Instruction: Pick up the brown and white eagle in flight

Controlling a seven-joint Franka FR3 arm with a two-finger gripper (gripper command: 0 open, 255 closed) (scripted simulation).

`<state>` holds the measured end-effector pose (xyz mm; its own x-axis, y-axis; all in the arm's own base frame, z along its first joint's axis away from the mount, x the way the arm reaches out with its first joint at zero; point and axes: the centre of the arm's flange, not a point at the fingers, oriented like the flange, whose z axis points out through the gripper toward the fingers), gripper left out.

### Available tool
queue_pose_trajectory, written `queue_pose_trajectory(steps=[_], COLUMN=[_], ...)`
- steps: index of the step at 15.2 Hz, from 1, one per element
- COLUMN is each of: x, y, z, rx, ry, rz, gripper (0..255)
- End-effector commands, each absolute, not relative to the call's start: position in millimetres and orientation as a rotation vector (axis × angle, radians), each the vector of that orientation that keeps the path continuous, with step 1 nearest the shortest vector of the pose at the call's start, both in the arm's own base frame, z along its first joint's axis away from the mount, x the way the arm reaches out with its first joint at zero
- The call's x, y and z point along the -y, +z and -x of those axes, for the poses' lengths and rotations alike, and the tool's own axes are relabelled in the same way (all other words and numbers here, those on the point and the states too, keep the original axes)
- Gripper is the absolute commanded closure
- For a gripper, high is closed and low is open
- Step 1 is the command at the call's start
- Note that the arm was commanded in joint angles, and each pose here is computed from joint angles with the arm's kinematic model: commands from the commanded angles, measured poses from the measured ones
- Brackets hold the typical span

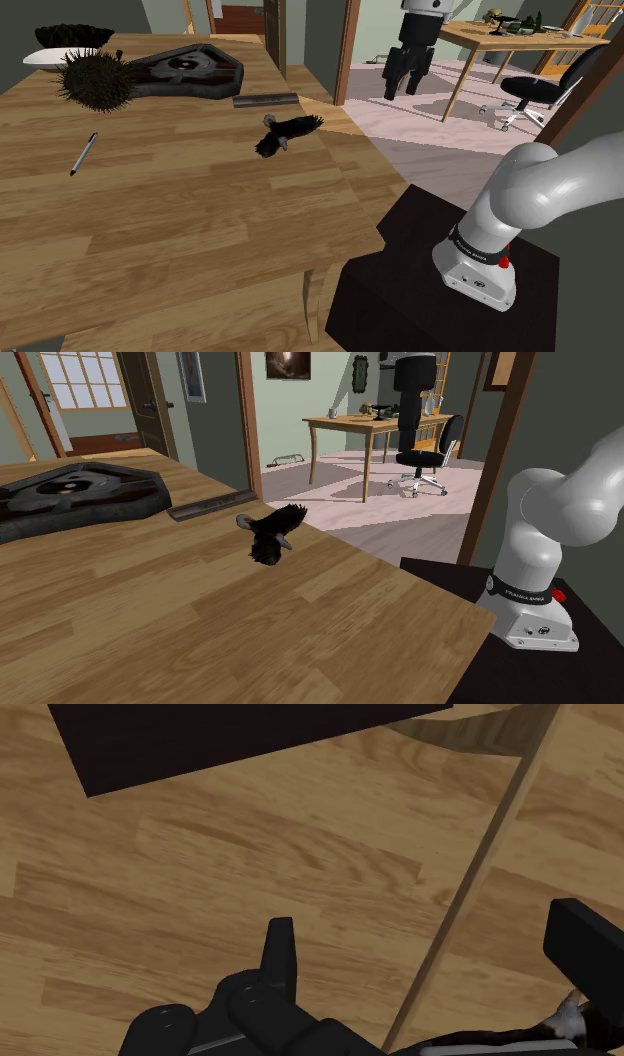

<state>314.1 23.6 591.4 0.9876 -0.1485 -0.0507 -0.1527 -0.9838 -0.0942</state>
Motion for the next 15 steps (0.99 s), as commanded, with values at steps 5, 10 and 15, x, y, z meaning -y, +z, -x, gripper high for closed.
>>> queue_pose_trajectory(steps=[5, 10, 15], x=[-45.1, -71.0, -95.7], y=[572.1, 549.0, 527.3], z=[-355.0, -407.2, -460.4], rx=[-0.248, -0.270, -0.292], ry=[0.028, -0.020, -0.069], rz=[3.042, 3.050, 3.058], gripper=[0, 0, 0])
